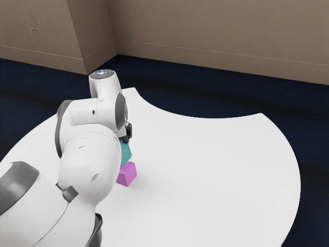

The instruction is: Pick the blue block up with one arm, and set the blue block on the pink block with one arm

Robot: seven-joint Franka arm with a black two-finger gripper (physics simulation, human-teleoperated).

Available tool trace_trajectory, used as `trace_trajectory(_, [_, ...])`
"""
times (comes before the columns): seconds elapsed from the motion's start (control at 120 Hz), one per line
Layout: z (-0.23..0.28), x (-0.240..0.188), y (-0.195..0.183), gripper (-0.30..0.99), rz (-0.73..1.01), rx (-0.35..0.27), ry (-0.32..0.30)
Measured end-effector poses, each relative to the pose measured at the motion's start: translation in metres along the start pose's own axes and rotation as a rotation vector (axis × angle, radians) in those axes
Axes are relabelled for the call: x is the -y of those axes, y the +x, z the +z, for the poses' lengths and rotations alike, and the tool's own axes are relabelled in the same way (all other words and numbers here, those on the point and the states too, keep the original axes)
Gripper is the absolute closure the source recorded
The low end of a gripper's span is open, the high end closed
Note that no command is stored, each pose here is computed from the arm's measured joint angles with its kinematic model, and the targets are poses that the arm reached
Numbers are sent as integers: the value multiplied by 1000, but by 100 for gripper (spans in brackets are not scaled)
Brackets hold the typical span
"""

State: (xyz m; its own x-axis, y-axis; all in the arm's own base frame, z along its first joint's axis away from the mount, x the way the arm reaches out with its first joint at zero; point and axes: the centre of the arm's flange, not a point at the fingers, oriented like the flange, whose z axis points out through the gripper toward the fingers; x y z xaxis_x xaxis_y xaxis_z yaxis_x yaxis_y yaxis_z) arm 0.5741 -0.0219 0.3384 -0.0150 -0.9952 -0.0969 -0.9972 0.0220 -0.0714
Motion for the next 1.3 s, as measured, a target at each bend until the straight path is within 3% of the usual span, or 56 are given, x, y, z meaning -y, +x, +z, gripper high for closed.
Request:
trace_trajectory(0.775, [9,-11,5,33,-52,-34,-77])
trace_trajectory(1.3, [6,-3,-1,32,-49,-37,-71])
